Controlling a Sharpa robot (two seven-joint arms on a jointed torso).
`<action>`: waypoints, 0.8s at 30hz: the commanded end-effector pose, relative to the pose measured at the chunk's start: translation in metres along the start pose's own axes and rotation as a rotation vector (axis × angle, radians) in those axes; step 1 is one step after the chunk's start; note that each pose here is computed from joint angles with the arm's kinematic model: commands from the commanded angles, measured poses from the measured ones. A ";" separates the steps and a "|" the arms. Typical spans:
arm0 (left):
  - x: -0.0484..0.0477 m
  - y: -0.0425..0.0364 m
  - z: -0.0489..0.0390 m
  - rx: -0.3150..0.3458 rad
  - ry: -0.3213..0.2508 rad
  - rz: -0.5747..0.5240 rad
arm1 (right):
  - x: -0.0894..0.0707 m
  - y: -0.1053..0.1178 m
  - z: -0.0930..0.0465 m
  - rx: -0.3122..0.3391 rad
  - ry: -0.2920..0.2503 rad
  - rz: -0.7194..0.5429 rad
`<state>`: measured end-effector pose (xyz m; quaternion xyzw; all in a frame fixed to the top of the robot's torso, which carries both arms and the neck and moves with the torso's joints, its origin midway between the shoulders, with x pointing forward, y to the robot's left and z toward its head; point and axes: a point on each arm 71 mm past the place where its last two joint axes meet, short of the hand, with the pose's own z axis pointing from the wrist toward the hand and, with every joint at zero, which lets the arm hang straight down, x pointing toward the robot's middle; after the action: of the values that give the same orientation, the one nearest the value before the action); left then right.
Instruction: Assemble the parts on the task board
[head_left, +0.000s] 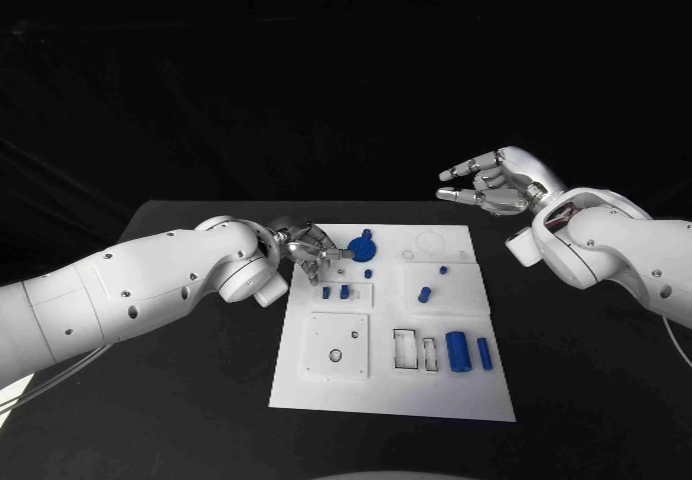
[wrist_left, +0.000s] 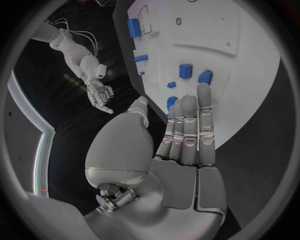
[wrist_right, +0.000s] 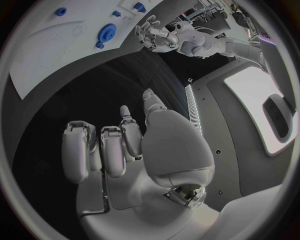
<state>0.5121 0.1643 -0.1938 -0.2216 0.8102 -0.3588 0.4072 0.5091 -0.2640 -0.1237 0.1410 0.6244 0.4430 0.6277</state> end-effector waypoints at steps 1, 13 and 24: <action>-0.0001 -0.0220 0.0014 0.233 -0.080 0.098 | 0.001 0.000 0.000 -0.003 0.012 0.000; 0.0247 -0.0515 0.0227 0.349 -0.123 0.586 | 0.004 0.000 0.001 -0.005 0.017 0.005; 0.0386 -0.0503 0.0444 0.293 -0.090 0.759 | 0.007 0.001 0.002 -0.008 0.022 0.009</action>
<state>0.5303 0.0903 -0.1903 0.0992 0.7521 -0.3100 0.5731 0.5100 -0.2596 -0.1264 0.1410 0.6258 0.4458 0.6243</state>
